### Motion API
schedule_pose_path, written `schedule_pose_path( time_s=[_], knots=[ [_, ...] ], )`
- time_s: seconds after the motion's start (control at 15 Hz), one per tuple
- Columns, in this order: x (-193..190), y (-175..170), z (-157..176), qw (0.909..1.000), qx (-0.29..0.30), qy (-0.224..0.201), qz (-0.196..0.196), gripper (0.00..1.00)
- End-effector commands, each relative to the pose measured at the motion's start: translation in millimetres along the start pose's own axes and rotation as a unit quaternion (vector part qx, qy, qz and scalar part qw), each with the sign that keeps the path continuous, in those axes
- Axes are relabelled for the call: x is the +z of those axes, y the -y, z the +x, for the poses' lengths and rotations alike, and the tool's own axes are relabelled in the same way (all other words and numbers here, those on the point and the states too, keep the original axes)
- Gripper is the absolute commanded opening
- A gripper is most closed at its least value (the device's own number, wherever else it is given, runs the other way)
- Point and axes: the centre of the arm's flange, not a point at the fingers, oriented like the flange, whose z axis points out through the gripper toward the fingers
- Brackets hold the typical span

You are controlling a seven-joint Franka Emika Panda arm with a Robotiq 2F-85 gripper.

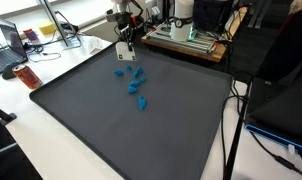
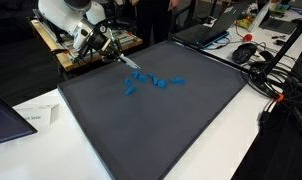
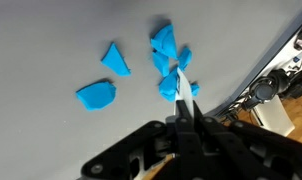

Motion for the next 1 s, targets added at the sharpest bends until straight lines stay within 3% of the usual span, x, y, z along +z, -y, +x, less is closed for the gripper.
schedule_pose_path(
  time_s=[0.0, 0.53, 0.93],
  knots=[
    [-12.8, 36.9, -7.6, 0.999, -0.028, -0.017, -0.03, 0.01],
    [-9.2, 81.2, 5.5, 0.9895, -0.055, -0.01, -0.133, 0.01],
    [13.9, 121.9, 15.0, 0.9818, -0.083, 0.015, -0.17, 0.01]
  ],
)
